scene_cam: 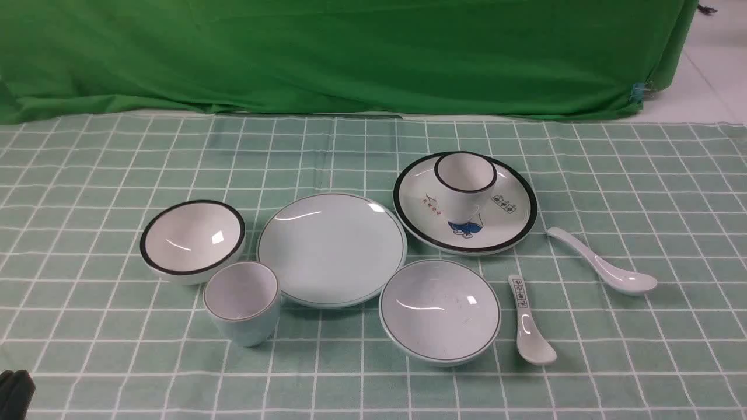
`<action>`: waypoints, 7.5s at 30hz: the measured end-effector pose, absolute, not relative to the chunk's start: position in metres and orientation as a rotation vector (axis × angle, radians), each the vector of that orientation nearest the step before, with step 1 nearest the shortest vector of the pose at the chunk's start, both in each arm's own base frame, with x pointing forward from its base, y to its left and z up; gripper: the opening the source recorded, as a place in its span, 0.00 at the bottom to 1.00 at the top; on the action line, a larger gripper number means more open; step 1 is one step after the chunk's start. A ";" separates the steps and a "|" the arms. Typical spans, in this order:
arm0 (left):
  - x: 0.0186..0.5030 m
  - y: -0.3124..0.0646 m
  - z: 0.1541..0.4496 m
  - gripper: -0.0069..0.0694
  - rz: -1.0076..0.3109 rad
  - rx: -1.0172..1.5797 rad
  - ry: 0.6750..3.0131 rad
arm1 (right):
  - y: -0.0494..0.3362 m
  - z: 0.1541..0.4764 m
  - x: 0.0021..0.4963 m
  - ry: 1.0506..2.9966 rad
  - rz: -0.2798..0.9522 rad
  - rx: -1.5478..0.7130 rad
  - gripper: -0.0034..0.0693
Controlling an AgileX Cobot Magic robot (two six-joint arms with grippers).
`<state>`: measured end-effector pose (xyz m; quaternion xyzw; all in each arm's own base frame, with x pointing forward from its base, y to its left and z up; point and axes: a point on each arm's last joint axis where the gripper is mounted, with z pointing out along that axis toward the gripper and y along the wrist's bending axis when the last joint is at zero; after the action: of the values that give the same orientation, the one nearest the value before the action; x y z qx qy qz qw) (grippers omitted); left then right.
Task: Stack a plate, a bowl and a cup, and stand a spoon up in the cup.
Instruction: Use the right arm to grab a blue rice bowl, then use the right arm to put the blue rice bowl into the blue large plate in the middle, then use the left arm to grab a blue teacup
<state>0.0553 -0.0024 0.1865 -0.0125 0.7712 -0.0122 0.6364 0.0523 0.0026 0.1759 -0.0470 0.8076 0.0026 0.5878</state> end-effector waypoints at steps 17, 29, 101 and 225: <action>0.055 -0.002 0.186 0.11 -0.028 -0.029 1.762 | 0.003 0.176 0.052 1.882 0.006 -0.109 0.38; 0.057 -0.004 0.196 0.11 -0.297 -0.284 1.637 | 0.003 0.176 0.052 1.882 0.006 -0.109 0.38; 0.124 -0.074 0.318 0.11 -0.553 0.608 2.071 | 0.106 0.312 0.164 2.500 0.161 -0.820 0.32; 0.311 -0.116 0.226 0.55 -0.291 0.998 2.771 | 0.132 0.334 0.165 2.392 -0.010 -1.256 0.08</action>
<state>0.3111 -0.1157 0.2260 0.3360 0.9324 -0.0980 0.0908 0.1647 0.1318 0.3336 -0.4537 0.8641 -0.0037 0.2181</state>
